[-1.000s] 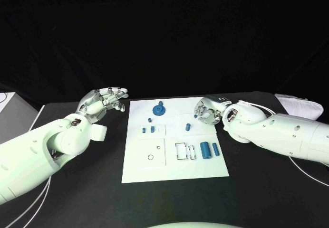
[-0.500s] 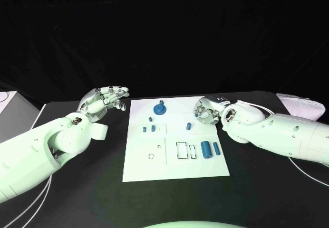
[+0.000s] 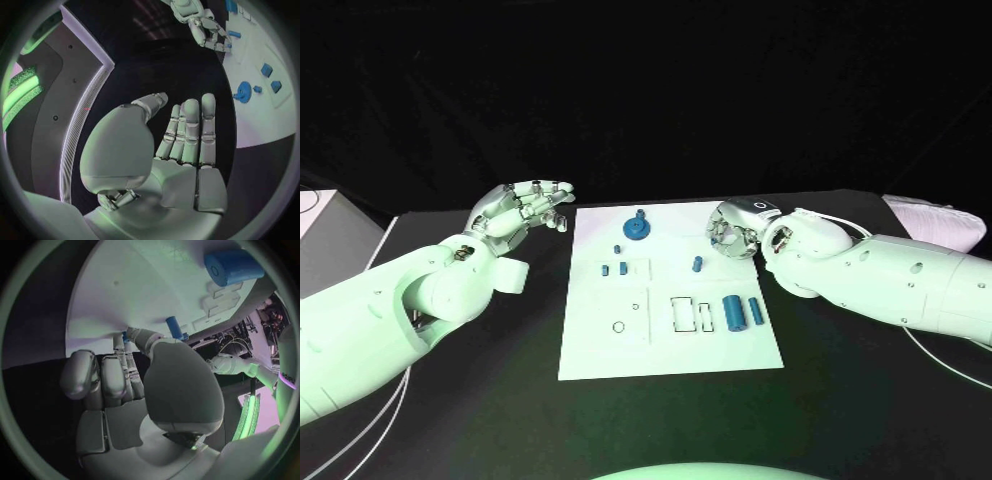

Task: Assemble the parts on the task board

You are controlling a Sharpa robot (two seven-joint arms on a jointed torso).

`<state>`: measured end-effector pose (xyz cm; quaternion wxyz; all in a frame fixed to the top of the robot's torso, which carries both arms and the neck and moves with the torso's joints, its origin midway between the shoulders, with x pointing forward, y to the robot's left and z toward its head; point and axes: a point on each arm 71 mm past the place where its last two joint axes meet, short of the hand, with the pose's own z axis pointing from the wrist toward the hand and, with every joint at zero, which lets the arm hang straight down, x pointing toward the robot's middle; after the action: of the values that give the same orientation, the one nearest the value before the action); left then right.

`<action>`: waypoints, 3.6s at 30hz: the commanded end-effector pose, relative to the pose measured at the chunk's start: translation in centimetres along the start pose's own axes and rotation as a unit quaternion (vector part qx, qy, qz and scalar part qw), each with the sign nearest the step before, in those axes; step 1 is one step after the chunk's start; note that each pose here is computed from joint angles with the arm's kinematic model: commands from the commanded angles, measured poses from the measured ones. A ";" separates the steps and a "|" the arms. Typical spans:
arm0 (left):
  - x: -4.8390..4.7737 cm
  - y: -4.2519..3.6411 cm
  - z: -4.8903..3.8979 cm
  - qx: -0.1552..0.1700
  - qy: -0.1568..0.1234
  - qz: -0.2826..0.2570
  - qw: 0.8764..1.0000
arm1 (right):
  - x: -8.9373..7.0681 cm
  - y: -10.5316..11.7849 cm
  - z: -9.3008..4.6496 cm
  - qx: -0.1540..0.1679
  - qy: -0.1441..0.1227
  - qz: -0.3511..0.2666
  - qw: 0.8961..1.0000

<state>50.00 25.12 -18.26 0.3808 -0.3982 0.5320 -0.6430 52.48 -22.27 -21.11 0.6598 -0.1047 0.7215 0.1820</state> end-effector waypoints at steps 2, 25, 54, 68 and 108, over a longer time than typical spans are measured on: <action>0.20 -0.09 -0.01 0.001 0.004 0.005 1.000 | 1.1 0.5 -0.1 0.002 0.029 -0.019 0.999; 0.32 -0.15 -0.09 -0.002 0.006 0.015 1.000 | 1.5 1.3 -0.1 0.023 0.024 -0.047 0.998; 0.05 0.25 -0.05 -0.009 0.000 0.018 1.000 | -1.3 1.4 -1.9 0.008 -0.131 0.031 0.991; 0.09 0.51 -0.07 -0.011 -0.002 0.016 1.000 | -2.0 6.1 -4.0 -0.054 -0.128 0.085 0.987; 1.44 0.92 -0.35 -0.012 0.011 0.016 1.000 | 5.9 16.0 -4.6 -0.143 -0.051 0.060 0.987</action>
<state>49.22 23.98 -19.13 0.3805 -0.3910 0.5511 -0.6314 41.45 -9.12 -24.50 0.6604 -0.1293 0.6562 0.3414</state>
